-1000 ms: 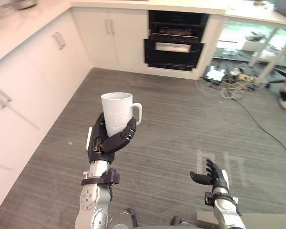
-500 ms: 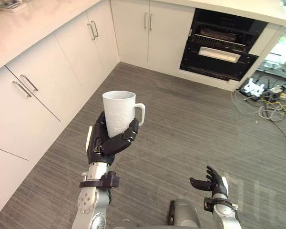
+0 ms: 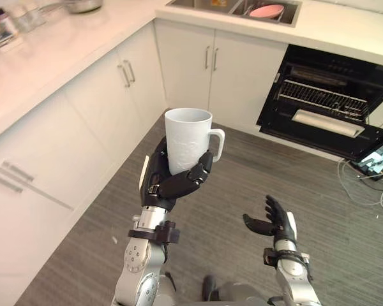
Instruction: Walk over to the sink, pick up the cup, carry it to the dishwasher, place the cup inside the dishwasher, then close the dishwasher door
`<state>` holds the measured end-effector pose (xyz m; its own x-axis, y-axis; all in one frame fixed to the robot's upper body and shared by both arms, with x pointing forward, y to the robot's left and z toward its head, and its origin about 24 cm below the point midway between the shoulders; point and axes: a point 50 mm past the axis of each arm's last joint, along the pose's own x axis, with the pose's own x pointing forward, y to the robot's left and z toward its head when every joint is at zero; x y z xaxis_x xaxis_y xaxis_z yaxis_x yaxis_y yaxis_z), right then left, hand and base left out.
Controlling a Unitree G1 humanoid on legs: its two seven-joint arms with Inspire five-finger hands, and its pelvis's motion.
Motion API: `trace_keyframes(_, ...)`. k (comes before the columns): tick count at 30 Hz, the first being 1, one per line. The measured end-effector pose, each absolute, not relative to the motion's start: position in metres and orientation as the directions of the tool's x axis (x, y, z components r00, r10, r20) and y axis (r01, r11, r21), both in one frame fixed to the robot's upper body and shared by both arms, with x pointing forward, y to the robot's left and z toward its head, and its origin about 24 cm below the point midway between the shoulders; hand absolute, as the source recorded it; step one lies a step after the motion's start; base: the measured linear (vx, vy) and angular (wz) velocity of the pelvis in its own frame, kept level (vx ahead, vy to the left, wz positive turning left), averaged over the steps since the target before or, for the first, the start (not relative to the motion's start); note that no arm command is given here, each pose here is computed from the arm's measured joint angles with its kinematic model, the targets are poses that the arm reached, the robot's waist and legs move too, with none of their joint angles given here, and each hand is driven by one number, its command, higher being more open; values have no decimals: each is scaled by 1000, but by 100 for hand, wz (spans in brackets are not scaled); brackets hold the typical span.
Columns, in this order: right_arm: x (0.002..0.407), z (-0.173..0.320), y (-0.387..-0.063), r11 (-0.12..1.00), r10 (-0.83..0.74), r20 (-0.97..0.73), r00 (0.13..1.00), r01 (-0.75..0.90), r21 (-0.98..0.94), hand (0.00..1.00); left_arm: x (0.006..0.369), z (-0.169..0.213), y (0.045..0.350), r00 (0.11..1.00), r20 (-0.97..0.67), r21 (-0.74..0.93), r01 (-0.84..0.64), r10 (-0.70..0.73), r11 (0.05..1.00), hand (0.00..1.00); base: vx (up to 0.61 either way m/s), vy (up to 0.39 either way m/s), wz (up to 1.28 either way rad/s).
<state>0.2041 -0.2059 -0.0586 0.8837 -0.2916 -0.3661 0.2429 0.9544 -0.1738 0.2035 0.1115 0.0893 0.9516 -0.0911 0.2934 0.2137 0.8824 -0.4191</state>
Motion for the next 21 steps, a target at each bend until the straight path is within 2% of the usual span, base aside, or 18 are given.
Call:
trace_keyframes(6, 202, -66, -216, 941, -331, -402, 854, 265, -210, 90, 209, 93, 117, 950, 306, -407, 188, -61, 894, 30, 599, 305, -46)
trace_keyframes(11, 198, -72, -202, 951, -306, -431, 849, 257, -170, 90, 205, 87, 121, 960, 268, -360, 181, -84, 915, 30, 528, 264, -42)
trace_keyframes(16, 197, -75, -185, 966, -258, -444, 858, 216, -143, 90, 200, 88, 110, 954, 274, -362, 221, -123, 906, 30, 462, 103, -15)
trace_keyframes(21, 190, -78, -191, 964, -263, -459, 849, 211, -162, 90, 200, 80, 105, 958, 245, -362, 234, -151, 902, 30, 594, -4, 15)
